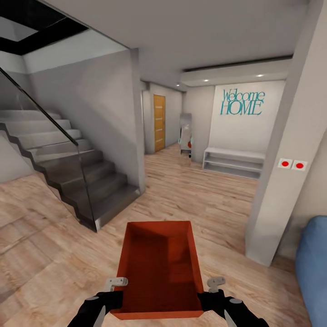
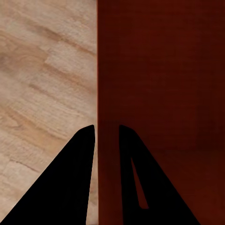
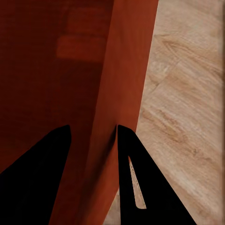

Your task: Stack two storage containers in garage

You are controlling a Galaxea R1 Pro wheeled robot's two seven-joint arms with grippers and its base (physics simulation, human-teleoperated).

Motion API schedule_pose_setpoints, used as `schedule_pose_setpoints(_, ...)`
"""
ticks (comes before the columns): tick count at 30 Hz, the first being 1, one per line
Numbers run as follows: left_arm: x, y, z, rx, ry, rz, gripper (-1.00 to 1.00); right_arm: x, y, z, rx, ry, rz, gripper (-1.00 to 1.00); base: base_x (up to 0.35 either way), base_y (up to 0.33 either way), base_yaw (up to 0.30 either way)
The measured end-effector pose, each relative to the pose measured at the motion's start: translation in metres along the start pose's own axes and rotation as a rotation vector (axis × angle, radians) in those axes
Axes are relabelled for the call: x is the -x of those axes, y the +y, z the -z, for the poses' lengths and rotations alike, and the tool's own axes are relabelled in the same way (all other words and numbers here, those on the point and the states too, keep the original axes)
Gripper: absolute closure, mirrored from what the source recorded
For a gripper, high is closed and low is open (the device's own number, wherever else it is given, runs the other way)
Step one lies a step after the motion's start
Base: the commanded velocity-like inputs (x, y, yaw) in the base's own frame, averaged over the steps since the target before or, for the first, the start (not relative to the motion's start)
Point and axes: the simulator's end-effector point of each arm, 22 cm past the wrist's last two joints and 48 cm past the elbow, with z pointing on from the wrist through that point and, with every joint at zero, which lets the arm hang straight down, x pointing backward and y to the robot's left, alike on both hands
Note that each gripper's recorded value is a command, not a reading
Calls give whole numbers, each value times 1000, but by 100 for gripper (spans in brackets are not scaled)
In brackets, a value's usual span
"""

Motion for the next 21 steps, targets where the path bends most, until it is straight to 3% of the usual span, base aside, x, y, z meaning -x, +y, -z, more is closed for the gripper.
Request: schedule_pose_setpoints(21, -6, 0, -1, -1, 12, 8, 100, -3, 0, 0, 0, 14, 1, 100, 324, -5, 0)
